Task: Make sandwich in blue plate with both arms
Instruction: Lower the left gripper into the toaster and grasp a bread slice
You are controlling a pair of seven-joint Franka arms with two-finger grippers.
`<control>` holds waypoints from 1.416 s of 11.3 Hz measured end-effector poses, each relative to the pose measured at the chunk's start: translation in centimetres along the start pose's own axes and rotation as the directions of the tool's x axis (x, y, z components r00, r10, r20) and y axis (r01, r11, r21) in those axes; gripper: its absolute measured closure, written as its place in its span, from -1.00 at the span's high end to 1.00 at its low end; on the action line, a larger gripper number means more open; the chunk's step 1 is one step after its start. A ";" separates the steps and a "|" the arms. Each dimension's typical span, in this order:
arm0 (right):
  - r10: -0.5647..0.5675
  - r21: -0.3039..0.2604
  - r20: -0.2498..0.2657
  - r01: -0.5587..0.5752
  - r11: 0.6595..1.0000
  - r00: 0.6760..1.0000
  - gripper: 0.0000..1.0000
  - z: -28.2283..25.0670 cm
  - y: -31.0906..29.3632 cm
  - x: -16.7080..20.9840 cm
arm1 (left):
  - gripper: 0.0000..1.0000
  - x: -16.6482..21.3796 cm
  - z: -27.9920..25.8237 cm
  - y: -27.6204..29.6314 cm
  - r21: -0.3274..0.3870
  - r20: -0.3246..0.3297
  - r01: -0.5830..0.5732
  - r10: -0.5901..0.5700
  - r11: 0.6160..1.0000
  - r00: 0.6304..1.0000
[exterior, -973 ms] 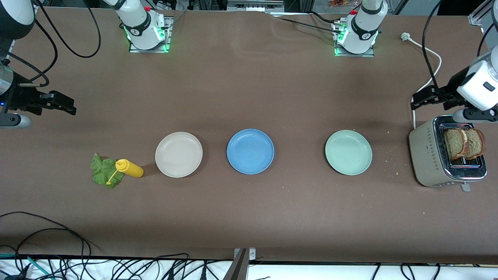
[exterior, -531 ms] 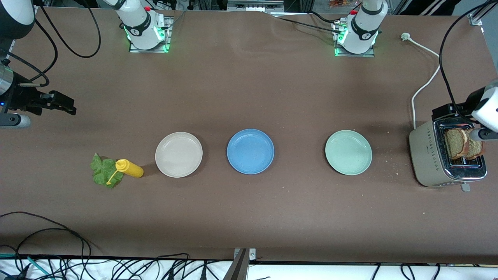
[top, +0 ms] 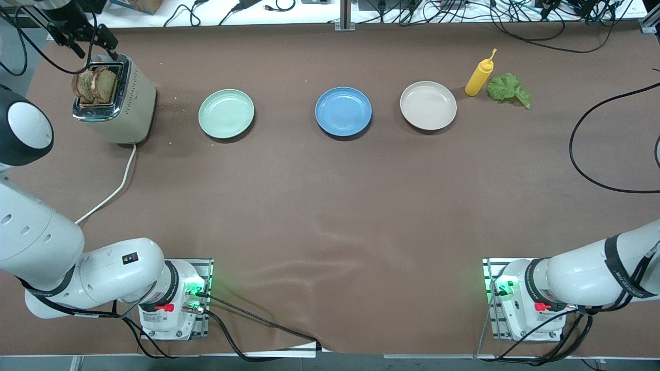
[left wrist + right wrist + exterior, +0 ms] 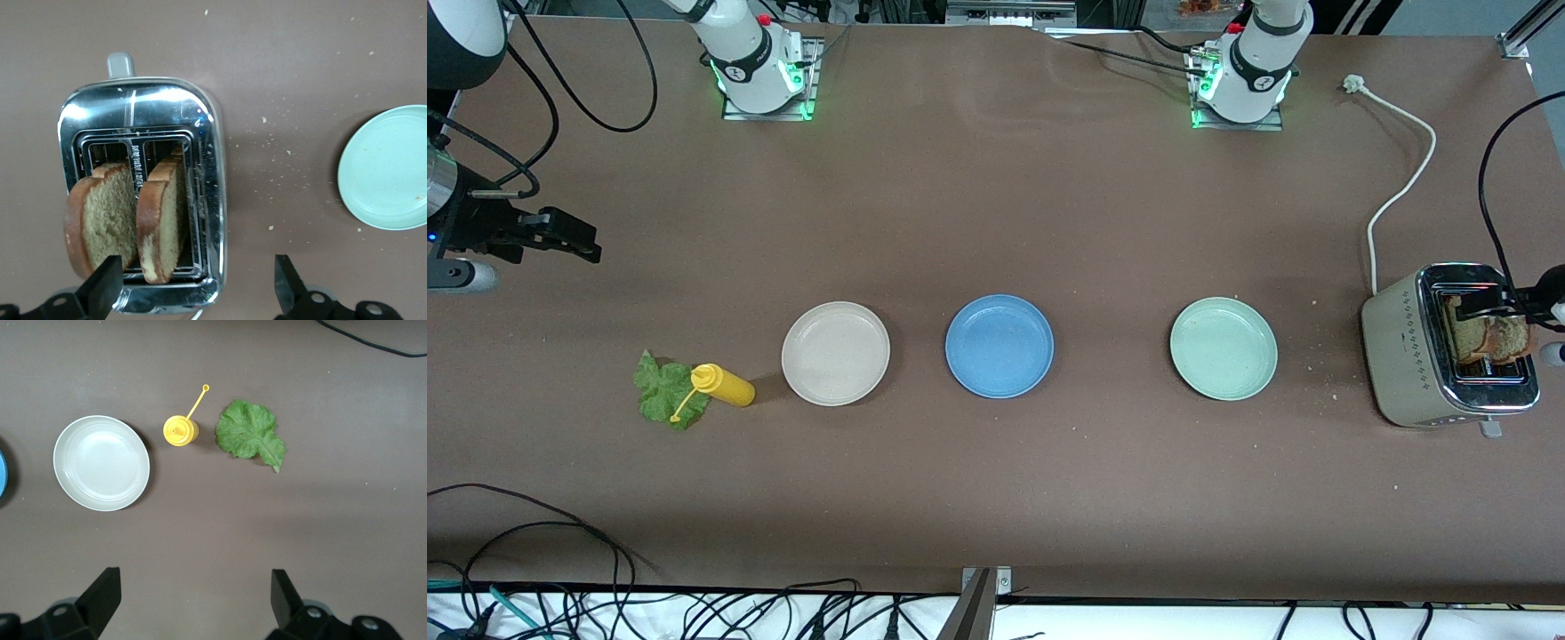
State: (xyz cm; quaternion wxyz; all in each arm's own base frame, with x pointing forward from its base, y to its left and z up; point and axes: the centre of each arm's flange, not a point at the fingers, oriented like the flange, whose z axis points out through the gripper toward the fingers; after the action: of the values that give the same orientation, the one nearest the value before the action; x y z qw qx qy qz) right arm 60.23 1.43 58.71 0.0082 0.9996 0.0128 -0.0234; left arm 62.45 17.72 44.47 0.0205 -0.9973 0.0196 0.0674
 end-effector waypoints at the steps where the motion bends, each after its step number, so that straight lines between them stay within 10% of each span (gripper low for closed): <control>1: 0.000 0.000 0.000 0.000 1.000 1.000 1.00 0.0 0.0 0.0 | 1.00 0.2 1.5 -0.9 -0.009 0.016 0.005 -0.004 1.000 1.000; 5: 0.000 0.000 0.000 0.000 1.000 1.000 1.00 0.0 0.0 0.0 | 0.90 0.9 5.5 -2.6 -0.028 0.056 -0.039 0.040 0.999 0.998; 11: 0.000 0.000 0.000 0.000 1.000 1.000 1.00 0.0 0.0 0.0 | -0.62 0.8 8.2 -4.2 -0.051 0.090 -0.054 0.059 0.997 0.994; 16: -0.002 0.000 0.000 0.002 1.000 1.000 1.00 0.0 -0.1 0.0 | -0.72 0.3 3.4 -3.2 -0.023 0.084 -0.076 0.077 0.997 0.993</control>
State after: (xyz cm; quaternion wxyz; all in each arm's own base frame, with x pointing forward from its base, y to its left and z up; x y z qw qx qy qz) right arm 60.22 1.52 58.71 0.0080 0.9996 0.0136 -0.0234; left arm 62.46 21.05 41.15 0.0087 -0.9922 0.0562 0.1109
